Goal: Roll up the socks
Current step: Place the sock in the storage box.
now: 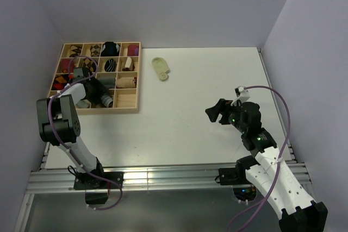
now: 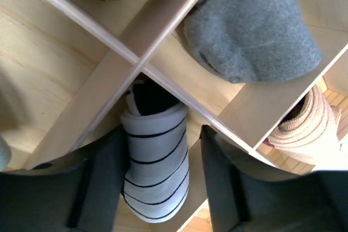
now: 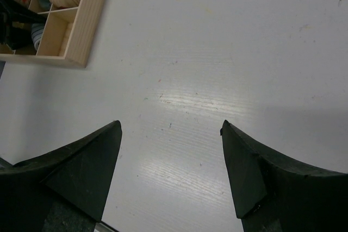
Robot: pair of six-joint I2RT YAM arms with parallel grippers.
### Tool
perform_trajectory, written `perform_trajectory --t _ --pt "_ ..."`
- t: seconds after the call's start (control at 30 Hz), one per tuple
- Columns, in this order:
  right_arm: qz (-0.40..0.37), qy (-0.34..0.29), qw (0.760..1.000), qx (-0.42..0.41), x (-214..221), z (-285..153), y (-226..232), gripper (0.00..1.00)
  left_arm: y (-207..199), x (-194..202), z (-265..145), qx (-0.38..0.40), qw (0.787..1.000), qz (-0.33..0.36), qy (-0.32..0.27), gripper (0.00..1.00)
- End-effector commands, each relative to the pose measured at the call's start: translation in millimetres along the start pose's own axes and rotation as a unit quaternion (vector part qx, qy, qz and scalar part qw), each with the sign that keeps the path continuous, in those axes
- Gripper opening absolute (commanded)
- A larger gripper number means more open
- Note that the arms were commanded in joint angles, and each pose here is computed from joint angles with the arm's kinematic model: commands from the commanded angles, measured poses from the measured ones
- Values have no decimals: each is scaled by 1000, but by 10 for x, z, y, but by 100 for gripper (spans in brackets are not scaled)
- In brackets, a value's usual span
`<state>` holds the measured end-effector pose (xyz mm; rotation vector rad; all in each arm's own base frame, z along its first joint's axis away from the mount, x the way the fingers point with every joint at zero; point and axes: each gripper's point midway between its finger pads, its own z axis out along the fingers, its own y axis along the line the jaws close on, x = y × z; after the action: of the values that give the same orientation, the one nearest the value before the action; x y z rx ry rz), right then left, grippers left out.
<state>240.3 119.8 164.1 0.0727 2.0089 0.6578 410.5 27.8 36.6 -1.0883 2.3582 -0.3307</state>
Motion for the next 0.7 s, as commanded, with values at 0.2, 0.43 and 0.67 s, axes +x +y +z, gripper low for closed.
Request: perform_trajectory --t 0.2,0.43,0.67 --pt "-14 -22 1000 -13 -136 -43 80 81 12 -262 -446 -30 997 29 -63 81" --pt "-18 -33 999 -17 -276 -127 161 80 -221 -517 -1041 -7 990 46 -133 86" --pt "-35 -52 998 -21 -527 -297 295 82 -1316 -222 -1517 122 946 222 -200 83"
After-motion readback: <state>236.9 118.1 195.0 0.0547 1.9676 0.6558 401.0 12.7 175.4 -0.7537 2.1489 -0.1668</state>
